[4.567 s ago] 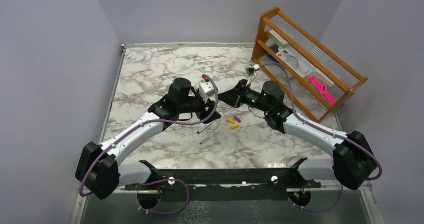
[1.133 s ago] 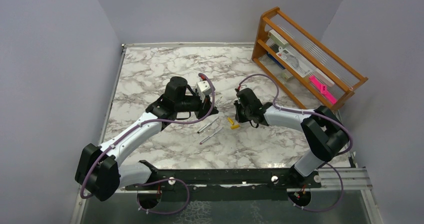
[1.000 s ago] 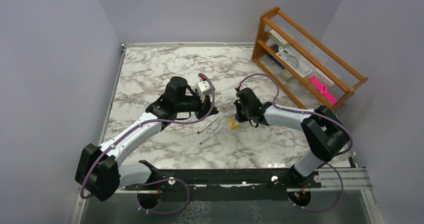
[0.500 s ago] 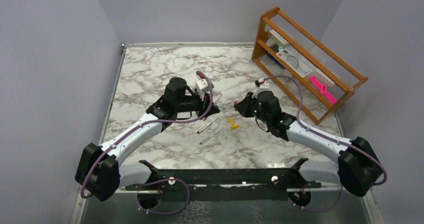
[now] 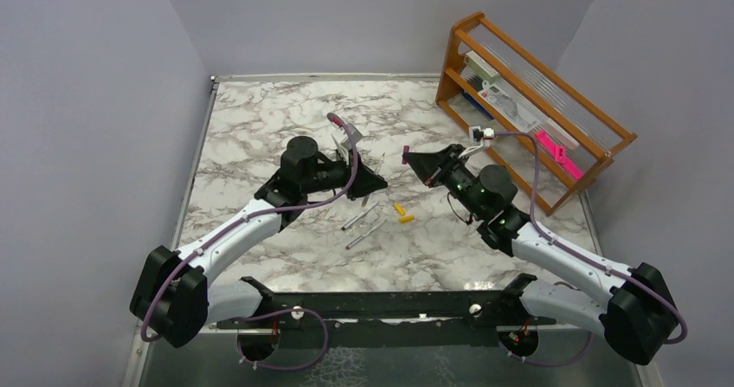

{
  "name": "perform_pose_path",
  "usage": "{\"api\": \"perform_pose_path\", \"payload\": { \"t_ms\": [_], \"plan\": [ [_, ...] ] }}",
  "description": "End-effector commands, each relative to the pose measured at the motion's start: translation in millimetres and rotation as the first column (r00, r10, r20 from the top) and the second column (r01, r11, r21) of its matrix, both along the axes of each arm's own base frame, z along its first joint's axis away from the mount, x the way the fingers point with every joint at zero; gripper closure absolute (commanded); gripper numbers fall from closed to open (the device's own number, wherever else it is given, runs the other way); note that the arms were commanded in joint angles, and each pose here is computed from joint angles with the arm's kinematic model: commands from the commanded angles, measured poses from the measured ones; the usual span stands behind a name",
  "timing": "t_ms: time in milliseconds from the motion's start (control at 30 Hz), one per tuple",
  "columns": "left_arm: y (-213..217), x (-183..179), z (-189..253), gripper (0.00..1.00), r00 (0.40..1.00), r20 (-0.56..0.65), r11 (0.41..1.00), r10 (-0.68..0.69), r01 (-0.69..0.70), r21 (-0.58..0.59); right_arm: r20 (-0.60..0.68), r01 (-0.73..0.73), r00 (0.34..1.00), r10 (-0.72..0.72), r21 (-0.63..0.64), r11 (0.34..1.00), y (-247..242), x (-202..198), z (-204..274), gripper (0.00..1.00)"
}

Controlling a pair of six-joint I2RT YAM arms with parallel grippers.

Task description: Insert the pens into the pen caps

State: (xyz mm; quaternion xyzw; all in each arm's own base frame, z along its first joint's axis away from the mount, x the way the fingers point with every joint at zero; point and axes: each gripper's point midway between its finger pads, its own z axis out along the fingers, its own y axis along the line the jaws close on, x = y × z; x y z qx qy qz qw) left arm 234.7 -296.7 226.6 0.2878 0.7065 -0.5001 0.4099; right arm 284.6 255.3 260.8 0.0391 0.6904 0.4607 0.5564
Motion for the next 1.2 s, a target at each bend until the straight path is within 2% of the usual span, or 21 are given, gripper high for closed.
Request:
{"api": "perform_pose_path", "payload": {
  "t_ms": [0,200,367,567,1167],
  "plan": [
    [-4,-2,22,1.0,1.0,-0.01,0.996,-0.006,0.005,-0.091,0.152,-0.088,0.986,0.07,0.111,0.99,6,-15,44,0.99],
    [-7,-2,28,1.0,0.999,-0.047,0.993,0.003,-0.009,-0.119,0.219,-0.101,0.973,0.077,0.103,0.989,7,-17,62,0.99],
    [-15,-6,20,1.0,0.994,-0.103,0.993,-0.042,0.03,-0.116,0.298,-0.141,0.945,0.134,0.002,0.99,19,-16,69,0.99],
    [-14,-9,27,1.0,0.996,-0.079,0.991,-0.048,0.038,-0.129,0.306,-0.121,0.945,0.113,0.008,0.993,23,-5,74,0.99],
    [-14,-12,26,1.0,0.995,-0.07,0.99,-0.065,0.056,-0.133,0.314,-0.174,0.935,0.167,-0.004,0.985,43,4,71,0.99]
  ]
}}
